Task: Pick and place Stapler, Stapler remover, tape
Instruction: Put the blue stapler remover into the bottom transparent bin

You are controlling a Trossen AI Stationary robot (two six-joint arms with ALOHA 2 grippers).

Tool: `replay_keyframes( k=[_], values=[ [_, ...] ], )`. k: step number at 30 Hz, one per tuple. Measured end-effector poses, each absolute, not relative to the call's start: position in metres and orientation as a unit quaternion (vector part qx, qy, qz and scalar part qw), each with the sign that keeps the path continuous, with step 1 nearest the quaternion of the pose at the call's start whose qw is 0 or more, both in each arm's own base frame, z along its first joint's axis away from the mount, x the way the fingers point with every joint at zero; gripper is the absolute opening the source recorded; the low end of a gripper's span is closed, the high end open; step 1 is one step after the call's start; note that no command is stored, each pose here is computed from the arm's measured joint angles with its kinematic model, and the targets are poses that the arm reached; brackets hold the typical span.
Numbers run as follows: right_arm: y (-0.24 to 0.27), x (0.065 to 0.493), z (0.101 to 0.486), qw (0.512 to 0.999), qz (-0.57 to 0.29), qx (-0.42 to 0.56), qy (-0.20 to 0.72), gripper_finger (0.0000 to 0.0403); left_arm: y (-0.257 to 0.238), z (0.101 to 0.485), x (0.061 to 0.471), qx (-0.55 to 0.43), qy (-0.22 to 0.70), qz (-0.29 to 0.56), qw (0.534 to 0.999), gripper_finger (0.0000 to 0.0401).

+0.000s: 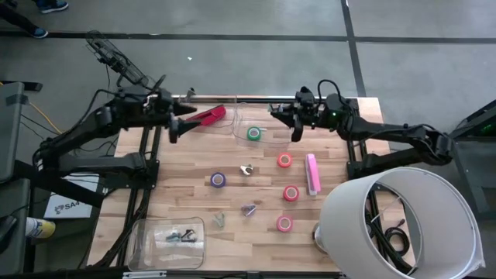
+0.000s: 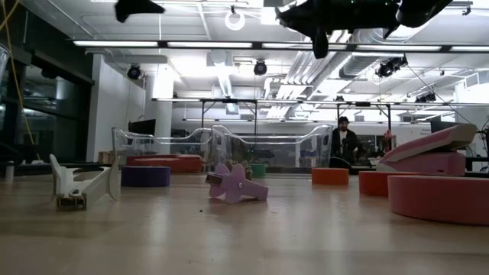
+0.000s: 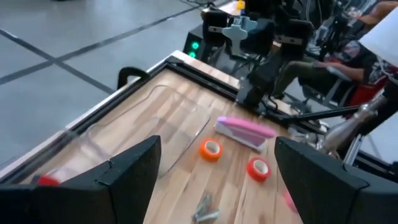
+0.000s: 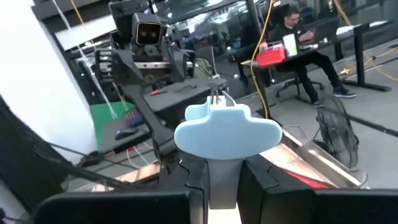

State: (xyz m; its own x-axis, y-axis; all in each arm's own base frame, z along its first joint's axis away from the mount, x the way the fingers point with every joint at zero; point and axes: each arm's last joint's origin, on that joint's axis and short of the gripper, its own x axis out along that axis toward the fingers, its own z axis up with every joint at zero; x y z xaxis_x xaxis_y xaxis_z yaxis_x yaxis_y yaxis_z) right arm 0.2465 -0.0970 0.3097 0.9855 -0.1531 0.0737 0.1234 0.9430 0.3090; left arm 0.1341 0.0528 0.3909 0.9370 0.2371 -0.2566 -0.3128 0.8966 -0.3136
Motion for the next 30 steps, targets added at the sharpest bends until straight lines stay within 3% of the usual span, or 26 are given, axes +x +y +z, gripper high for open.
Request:
replay_keyframes(
  k=[13, 30],
  values=[
    [-0.077, 0.253, 0.313, 0.980, -0.037, 0.184, -0.064, 0.0034, 0.086, 0.376, 0.221, -0.149, 0.075, 0.059, 0.984, 0.0310],
    [-0.070, 0.255, 0.312, 0.981, 0.059, 0.179, -0.042, 0.0034, 0.095, 0.370, 0.259, -0.136, 0.019, -0.063, 0.988, 0.0310]
  ],
)
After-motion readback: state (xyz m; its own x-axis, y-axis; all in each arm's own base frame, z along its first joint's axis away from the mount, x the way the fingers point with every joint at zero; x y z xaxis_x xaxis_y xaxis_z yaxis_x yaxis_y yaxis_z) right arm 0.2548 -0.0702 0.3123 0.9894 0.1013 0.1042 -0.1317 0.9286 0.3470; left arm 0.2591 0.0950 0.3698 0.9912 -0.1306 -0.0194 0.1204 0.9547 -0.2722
